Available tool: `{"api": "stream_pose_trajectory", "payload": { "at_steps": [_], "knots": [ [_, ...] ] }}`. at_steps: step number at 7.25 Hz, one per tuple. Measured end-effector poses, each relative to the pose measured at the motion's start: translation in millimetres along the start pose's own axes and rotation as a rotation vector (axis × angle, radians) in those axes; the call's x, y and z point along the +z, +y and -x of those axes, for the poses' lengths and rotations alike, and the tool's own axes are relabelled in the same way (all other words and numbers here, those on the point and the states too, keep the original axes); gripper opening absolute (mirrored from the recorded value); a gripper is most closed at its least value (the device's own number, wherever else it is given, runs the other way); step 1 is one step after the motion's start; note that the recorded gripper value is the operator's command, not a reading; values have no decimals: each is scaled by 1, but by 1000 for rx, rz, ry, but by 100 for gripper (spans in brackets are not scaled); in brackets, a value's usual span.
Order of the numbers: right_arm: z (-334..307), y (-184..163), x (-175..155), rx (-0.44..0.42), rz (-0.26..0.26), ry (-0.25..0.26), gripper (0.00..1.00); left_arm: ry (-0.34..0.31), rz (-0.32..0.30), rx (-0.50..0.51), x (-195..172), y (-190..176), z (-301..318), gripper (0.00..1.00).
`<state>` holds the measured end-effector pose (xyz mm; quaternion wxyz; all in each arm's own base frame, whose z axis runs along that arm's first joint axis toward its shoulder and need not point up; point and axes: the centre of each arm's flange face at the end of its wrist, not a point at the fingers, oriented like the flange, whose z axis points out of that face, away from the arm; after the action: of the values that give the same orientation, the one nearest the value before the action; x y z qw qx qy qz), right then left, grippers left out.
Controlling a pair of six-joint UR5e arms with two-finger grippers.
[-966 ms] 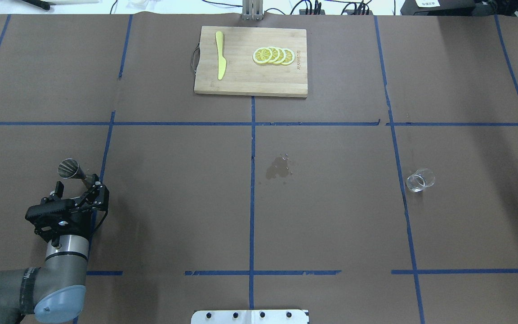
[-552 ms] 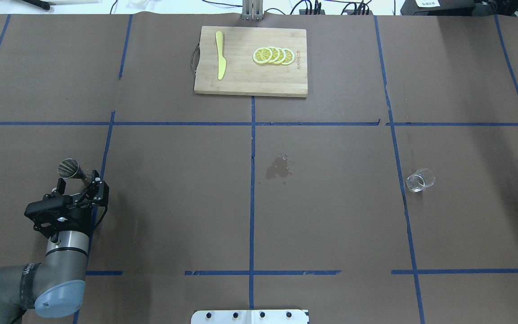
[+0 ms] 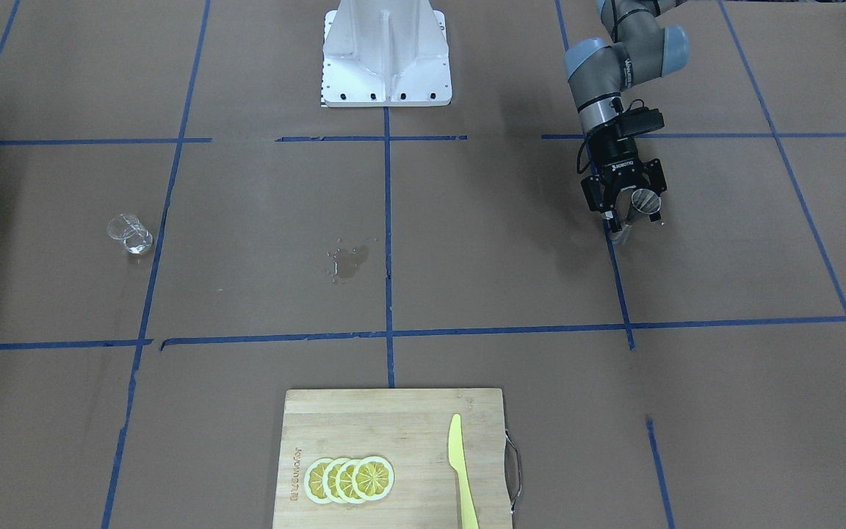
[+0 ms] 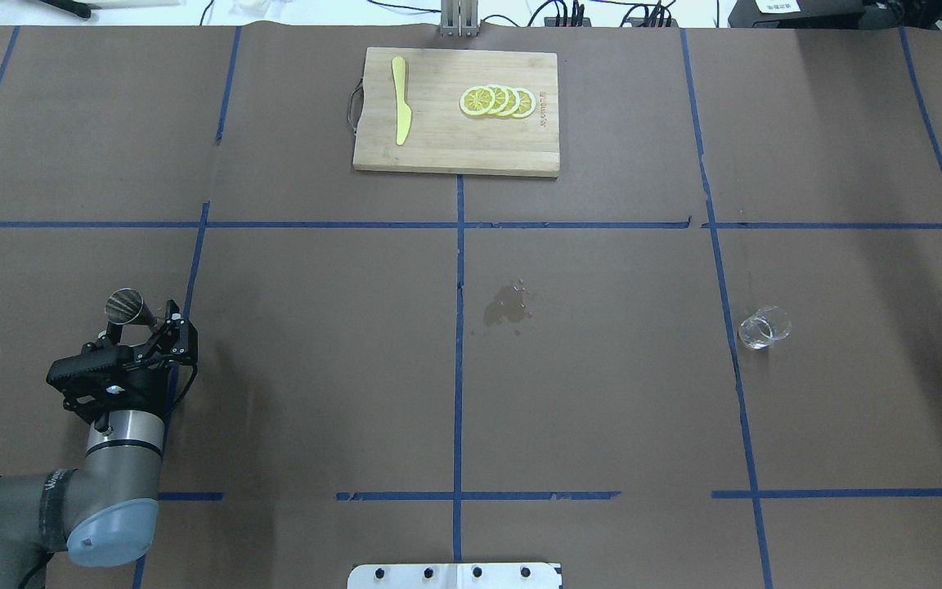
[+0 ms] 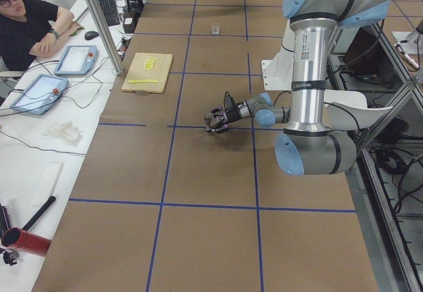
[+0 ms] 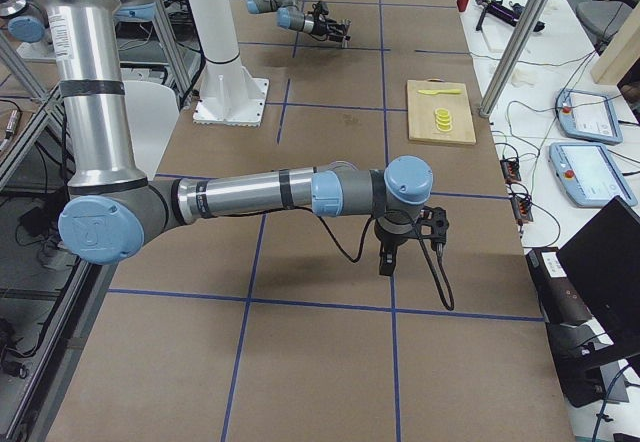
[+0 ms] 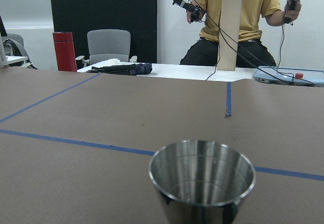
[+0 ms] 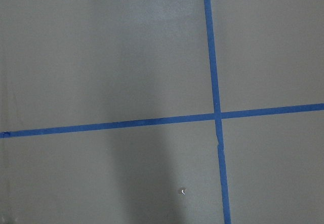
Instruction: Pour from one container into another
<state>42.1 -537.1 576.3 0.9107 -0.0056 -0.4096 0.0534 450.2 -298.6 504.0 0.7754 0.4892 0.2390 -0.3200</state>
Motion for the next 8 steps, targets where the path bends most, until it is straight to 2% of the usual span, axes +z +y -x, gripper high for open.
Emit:
{"api": "stream_pose_trajectory", "payload": {
  "at_steps": [1, 2, 4, 6, 8],
  "knots": [
    [-1, 0, 1, 1, 1, 0, 100, 0, -2, 1, 2, 3, -4, 39],
    [-1, 0, 1, 2, 2, -1, 100, 1, -4, 1, 4, 5, -7, 21],
    [0, 0, 0, 2, 0, -1, 100, -3, -13, -10, 8, -1, -9, 0],
    [2, 1, -1, 0, 1, -17, 100, -2, -25, -50, 10, -24, -14, 0],
    [16, 2, -8, -11, -11, -33, 100, 59, -14, -79, -9, -67, -36, 0]
  ]
}}
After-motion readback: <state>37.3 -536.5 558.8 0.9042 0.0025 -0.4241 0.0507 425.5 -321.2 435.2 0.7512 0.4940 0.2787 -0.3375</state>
